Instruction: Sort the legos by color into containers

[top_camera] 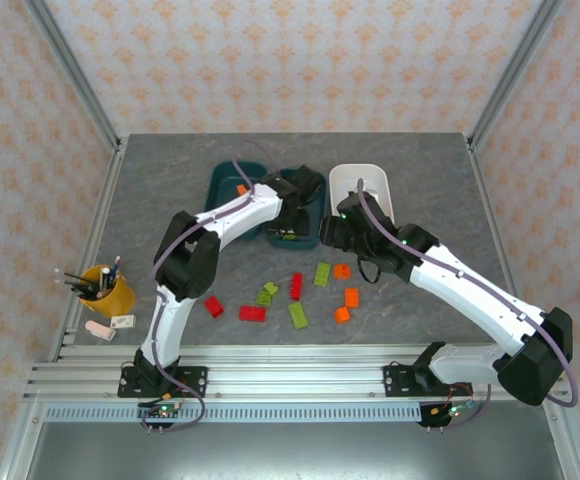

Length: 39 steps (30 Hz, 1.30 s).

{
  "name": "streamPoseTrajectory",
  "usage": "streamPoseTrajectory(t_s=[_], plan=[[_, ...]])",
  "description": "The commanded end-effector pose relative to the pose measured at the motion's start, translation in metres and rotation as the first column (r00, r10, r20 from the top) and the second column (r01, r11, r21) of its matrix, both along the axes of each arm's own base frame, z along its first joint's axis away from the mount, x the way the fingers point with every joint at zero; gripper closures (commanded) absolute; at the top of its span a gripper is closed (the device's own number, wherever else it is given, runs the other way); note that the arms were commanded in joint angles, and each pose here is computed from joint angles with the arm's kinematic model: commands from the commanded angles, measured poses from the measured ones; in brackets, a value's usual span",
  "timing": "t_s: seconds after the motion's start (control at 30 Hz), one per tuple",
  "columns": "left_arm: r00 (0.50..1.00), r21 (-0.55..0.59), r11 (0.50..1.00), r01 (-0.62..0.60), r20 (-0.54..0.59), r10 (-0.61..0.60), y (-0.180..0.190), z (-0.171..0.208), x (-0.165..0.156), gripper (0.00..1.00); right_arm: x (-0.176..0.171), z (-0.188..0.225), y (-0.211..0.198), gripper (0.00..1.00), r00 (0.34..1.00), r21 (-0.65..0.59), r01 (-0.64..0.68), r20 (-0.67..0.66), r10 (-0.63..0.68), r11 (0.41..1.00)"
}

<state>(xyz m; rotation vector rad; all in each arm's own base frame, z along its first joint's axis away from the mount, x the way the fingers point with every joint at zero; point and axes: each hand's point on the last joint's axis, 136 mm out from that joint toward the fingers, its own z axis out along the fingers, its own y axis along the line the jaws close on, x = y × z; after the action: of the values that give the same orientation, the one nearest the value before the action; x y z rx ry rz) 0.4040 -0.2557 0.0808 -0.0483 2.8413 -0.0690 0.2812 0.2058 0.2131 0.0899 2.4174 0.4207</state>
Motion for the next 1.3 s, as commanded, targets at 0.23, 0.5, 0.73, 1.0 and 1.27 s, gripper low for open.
streamPoseTrajectory(t_s=[0.23,0.5,0.73,1.0,1.27], plan=[[0.944,-0.073,0.978,-0.194,0.258,0.206,0.091,0.137,-0.072,0.26,-0.034,-0.093,0.071,0.35,0.920,-0.032,-0.063,-0.388,0.045,0.998],[0.933,-0.172,0.961,-0.215,0.254,0.254,0.143,0.127,-0.164,0.19,-0.041,-0.157,0.095,0.37,0.825,-0.043,0.019,-0.563,-0.040,0.999],[0.942,-0.259,0.946,-0.195,0.221,0.254,0.145,0.114,-0.191,0.19,-0.040,-0.178,0.098,0.51,0.809,-0.068,0.033,-0.585,-0.066,0.997],[0.946,-0.317,0.934,-0.165,0.215,0.241,0.130,0.113,-0.188,0.21,-0.034,-0.170,0.085,0.77,0.832,-0.133,0.043,-0.544,-0.110,0.990],[0.952,-0.390,0.914,-0.110,0.223,0.210,0.104,0.123,-0.177,0.22,0.034,-0.070,0.005,0.81,0.928,-0.179,0.156,-0.309,-0.206,0.971]])
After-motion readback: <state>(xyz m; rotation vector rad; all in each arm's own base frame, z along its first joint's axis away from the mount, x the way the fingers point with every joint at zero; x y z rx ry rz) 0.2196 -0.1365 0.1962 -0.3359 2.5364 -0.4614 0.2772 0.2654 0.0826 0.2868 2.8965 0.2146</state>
